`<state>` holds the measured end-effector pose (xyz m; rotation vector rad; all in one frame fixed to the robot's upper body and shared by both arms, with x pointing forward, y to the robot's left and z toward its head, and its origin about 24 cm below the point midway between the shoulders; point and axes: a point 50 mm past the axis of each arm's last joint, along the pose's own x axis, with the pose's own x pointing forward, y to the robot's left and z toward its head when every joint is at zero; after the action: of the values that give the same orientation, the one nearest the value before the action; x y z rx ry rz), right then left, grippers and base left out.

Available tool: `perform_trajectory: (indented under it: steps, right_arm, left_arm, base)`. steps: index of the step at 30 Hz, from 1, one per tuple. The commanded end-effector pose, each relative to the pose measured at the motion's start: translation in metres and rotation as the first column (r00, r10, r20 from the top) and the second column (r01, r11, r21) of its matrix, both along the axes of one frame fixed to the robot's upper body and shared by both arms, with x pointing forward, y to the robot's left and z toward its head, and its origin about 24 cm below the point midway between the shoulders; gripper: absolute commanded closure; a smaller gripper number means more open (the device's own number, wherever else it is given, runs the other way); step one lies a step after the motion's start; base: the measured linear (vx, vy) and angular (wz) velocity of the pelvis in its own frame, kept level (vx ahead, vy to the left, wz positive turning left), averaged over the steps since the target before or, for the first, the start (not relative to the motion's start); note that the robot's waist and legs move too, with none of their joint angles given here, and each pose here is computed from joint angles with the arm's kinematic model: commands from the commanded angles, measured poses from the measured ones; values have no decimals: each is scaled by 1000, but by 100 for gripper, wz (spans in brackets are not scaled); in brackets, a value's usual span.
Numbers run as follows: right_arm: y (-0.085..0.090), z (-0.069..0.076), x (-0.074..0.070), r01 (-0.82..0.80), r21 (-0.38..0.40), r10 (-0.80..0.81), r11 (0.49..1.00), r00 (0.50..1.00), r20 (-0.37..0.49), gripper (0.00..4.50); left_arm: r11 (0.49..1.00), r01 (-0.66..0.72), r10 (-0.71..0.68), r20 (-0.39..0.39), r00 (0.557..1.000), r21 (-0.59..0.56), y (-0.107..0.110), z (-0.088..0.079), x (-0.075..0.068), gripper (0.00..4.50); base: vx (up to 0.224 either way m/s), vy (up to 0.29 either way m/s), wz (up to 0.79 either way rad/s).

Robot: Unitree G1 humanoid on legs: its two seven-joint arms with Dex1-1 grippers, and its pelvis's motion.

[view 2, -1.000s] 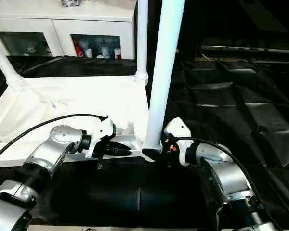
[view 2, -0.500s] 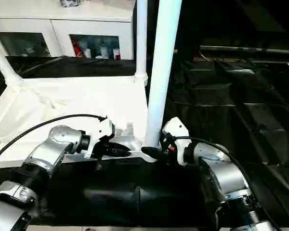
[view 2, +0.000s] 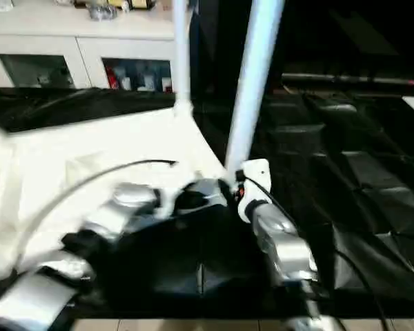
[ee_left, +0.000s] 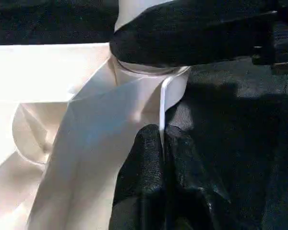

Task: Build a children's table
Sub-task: Rotate leg to tighten

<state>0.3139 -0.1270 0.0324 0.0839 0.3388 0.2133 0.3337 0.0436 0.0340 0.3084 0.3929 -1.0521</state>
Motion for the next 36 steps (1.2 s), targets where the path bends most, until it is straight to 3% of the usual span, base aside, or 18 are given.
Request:
perform_trajectory:
  steps: [1,6,7,8,11,12,14,15,17,18,22,25,33,34,36]
  right_arm:
    - [10,-22,-8,-2,30,5,1000,993,-119,194]
    - [10,-18,-4,-20,21,22,1000,995,-96,194]
    - [6,-10,-3,-100,-24,99,995,994,-37,194]
    - [5,-9,-3,-122,-37,121,992,992,-24,138]
    - [-5,1,-1,-172,-22,172,985,985,5,118]
    - [-9,5,-1,-199,-20,199,980,980,13,90]
    - [-19,20,-4,-354,-26,354,935,934,33,81]
    - [-20,20,-4,-356,-26,357,934,934,33,81]
    - [-29,27,-13,-499,-107,502,860,865,0,81]
    - [-30,27,-13,-505,-109,508,856,861,-2,81]
    - [-39,31,-28,-663,-129,662,737,747,-59,81]
    - [-37,30,-34,-704,-123,701,699,709,-77,81]
    - [-26,26,-36,-722,-100,719,685,692,-70,81]
    - [-25,26,-35,-723,-95,720,684,690,-66,106]
    - [-24,26,-35,-724,-90,722,684,690,-62,113]
  left_arm:
    - [999,-33,33,3,999,-30,-8,-1,0,450]
    - [1000,-14,14,8,1000,-20,-4,-1,1,450]
    - [1000,5,-5,13,1000,-10,2,-1,1,450]
    - [1000,10,-10,15,1000,-8,3,-1,2,450]
    - [999,52,-52,8,999,-2,14,-1,1,450]
    - [997,75,-75,10,997,0,17,0,0,450]
    - [987,157,-158,-15,987,-8,31,1,-3,450]
    - [987,159,-159,-15,987,-8,31,1,-3,450]
    - [973,232,-232,-33,972,-15,41,3,-8,450]
    - [972,235,-236,-33,971,-16,41,3,-8,450]
    - [931,361,-364,-98,926,-51,53,7,-18,450]
    - [917,395,-400,-121,909,-59,57,7,-23,450]
    - [915,399,-403,-120,907,-59,62,8,-24,450]
    - [915,399,-403,-121,907,-60,62,8,-25,450]
    - [915,398,-402,-122,907,-60,63,8,-25,450]
  base:
    - [0,0,0]
    - [0,0,0]
    - [0,0,0]
    - [0,0,0]
    - [0,0,0]
    - [0,0,0]
    - [0,0,0]
    - [0,0,0]
    - [0,0,0]
    - [0,0,0]
    - [41,-2,-1]
    - [0,0,0]
    - [0,0,0]
    - [0,0,0]
    - [0,0,0]
